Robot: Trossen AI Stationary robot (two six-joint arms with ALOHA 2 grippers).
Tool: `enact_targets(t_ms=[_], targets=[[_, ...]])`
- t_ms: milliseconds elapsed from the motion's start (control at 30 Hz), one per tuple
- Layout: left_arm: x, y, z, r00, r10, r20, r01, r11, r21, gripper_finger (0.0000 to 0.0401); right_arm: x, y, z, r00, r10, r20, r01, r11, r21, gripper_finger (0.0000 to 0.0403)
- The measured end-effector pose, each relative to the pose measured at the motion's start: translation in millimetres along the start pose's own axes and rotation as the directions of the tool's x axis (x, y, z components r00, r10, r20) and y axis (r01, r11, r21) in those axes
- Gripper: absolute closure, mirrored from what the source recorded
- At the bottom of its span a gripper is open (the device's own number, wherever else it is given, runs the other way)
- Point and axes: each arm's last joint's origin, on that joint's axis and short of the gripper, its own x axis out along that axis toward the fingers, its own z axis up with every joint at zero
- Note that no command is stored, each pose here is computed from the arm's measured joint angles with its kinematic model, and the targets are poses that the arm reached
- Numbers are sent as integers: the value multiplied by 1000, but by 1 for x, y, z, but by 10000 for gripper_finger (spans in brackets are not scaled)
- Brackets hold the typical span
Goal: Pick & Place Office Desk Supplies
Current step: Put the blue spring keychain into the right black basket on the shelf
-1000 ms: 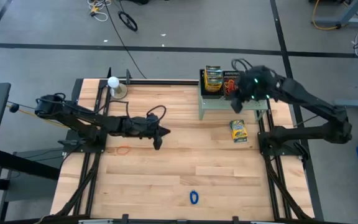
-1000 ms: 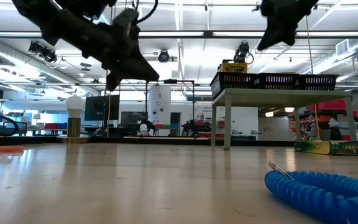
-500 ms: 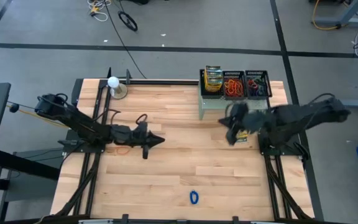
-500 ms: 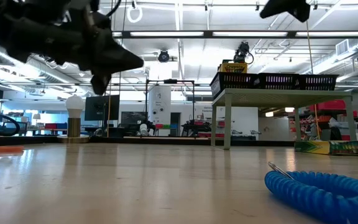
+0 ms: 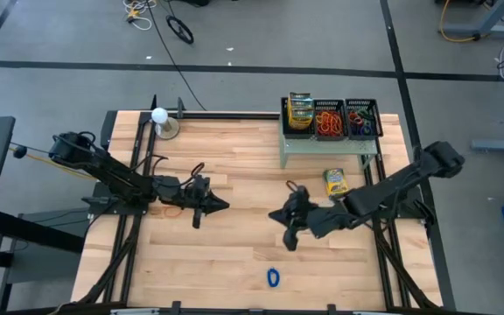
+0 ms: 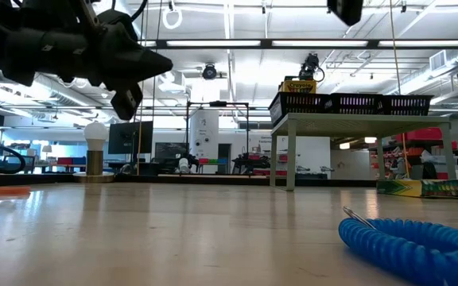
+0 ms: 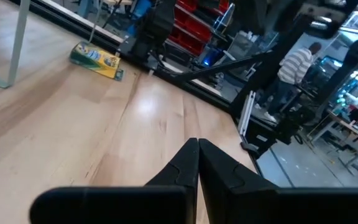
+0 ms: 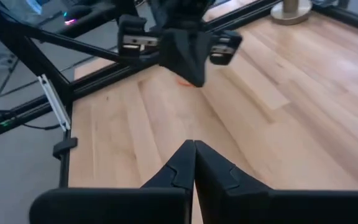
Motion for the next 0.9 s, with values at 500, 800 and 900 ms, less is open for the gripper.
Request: enact_targets(t_ms=[500,800,900], targets=[[0,4,-1,996,87,15,-86,996,-7,388,51,35,-20,961,71,-269,-97,992,-84,226],[0,8,-8,990,129,-55,-129,992,11,388,73,46,-62,815,118,-568,-174,984,-46,169],[-1,8,-9,989,135,-63,-133,991,25,388,80,49,-84,755,116,-645,-169,985,-21,175]])
